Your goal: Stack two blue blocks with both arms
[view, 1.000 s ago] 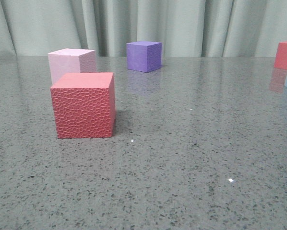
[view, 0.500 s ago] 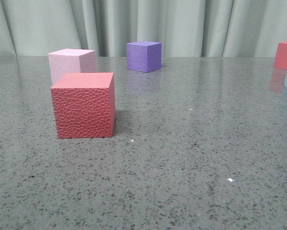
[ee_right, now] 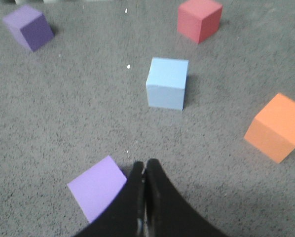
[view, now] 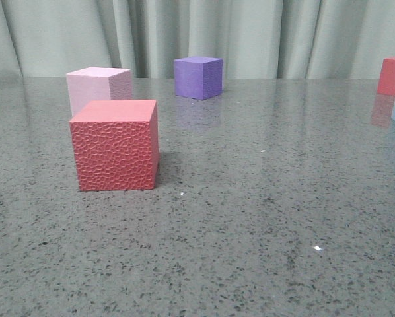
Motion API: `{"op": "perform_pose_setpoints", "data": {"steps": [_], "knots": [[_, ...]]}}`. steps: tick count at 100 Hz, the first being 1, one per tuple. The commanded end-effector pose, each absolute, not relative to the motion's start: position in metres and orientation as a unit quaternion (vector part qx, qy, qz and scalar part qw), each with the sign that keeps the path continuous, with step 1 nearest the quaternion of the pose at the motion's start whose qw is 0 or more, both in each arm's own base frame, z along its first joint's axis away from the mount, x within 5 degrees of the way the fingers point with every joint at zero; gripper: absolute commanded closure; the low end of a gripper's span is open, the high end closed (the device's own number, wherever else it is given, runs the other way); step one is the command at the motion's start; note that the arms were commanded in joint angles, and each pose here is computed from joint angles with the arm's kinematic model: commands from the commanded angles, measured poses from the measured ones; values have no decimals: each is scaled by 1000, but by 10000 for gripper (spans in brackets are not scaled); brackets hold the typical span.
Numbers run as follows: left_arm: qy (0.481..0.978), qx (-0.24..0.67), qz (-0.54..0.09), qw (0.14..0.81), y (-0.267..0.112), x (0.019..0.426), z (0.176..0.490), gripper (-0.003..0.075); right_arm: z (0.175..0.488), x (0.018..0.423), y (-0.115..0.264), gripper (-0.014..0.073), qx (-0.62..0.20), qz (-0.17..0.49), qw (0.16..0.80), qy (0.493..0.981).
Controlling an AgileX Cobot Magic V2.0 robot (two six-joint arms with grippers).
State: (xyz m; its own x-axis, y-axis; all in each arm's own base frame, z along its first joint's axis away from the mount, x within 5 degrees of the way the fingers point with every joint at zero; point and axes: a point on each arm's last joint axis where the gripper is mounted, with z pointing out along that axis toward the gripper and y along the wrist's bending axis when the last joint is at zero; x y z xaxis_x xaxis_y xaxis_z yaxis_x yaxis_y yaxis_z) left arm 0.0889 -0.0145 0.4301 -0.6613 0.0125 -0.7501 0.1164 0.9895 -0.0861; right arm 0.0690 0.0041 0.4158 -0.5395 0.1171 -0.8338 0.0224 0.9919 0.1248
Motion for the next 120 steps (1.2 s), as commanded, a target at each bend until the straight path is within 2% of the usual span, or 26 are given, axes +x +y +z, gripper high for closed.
{"op": "perform_pose_setpoints", "data": {"steps": [1,49,57,61,69,74,80,85,91,95,105,120], "knots": [[909,37,-75,409,-17,95,439,739,426,79,5,663,40,53,493,867],[915,38,-90,390,-21,108,436,738,424,86,6,657,40,57,483,873],[916,45,-88,388,-21,108,435,723,424,86,6,590,40,57,482,873],[917,47,-90,387,-21,108,435,690,424,86,6,533,40,57,482,873],[914,66,-98,388,-24,107,435,575,424,86,6,340,40,57,482,873],[913,72,-101,388,-25,107,436,465,424,86,6,204,40,57,481,874],[913,72,-102,388,-25,107,436,290,424,86,6,40,40,57,481,874],[913,71,-99,389,-25,107,436,151,424,86,6,-59,40,57,482,873],[913,71,-98,389,-25,107,436,14,424,86,6,-53,40,57,483,873],[913,68,-100,389,-25,107,436,4,424,86,6,-42,40,57,483,873],[913,68,-100,389,-25,107,436,68,424,86,6,-40,40,57,483,873],[913,68,-100,389,-25,107,436,72,424,87,6,-40,40,57,482,873]]}}
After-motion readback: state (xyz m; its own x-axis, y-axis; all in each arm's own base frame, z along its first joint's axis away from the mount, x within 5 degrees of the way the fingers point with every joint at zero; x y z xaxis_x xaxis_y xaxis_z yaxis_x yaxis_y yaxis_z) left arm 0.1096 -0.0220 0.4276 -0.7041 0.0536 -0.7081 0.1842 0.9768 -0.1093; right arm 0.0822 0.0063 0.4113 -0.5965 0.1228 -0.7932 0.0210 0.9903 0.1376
